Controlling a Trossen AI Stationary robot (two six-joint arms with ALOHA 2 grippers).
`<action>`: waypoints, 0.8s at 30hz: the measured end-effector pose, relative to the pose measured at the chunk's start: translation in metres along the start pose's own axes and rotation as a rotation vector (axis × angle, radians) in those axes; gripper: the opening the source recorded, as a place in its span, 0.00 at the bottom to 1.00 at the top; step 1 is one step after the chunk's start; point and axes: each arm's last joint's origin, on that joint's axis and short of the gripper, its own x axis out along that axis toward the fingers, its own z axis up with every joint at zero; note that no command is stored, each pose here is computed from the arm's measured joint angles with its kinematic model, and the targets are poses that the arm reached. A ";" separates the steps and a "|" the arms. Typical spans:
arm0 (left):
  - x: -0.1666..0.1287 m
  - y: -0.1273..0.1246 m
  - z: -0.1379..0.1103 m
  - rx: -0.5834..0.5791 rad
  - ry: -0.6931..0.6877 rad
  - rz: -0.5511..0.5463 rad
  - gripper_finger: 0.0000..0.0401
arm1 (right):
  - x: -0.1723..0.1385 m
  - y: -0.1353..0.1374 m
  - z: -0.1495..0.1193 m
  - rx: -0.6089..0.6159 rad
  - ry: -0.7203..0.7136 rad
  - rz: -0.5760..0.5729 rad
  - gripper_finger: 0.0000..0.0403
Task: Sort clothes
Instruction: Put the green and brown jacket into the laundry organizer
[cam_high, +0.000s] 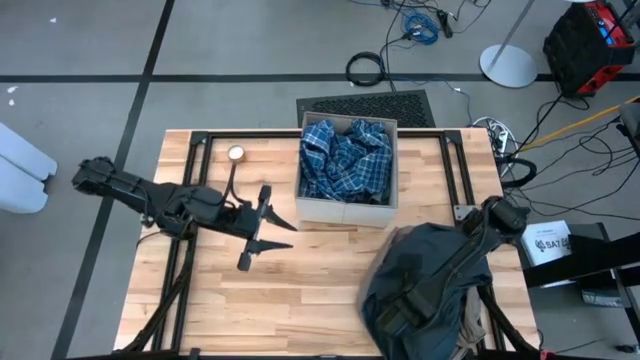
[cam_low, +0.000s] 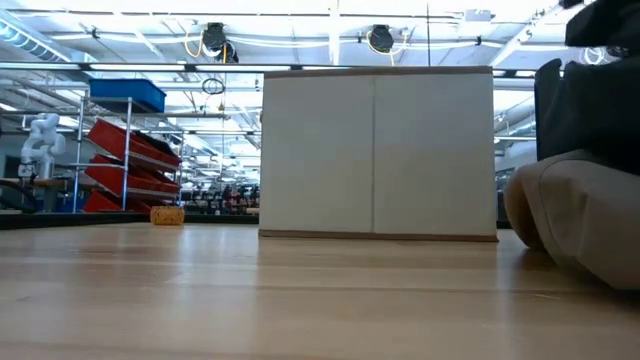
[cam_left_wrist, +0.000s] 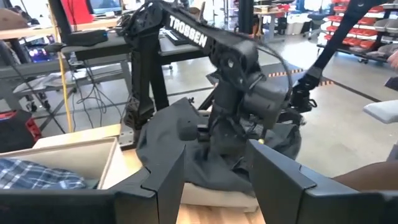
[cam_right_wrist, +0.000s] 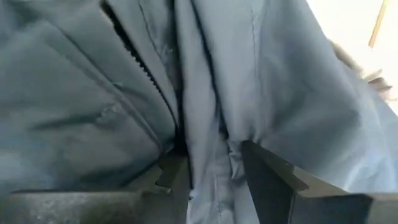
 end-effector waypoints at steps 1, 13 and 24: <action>0.000 -0.002 0.000 0.001 0.000 -0.001 0.44 | 0.004 0.002 0.001 0.004 0.003 -0.018 0.31; -0.007 -0.045 0.003 0.019 -0.023 -0.254 0.44 | -0.001 -0.005 0.038 -0.039 -0.172 -0.106 0.01; -0.024 -0.090 0.005 0.047 -0.033 -0.506 0.44 | -0.114 -0.050 0.143 -0.183 -0.946 -0.046 0.00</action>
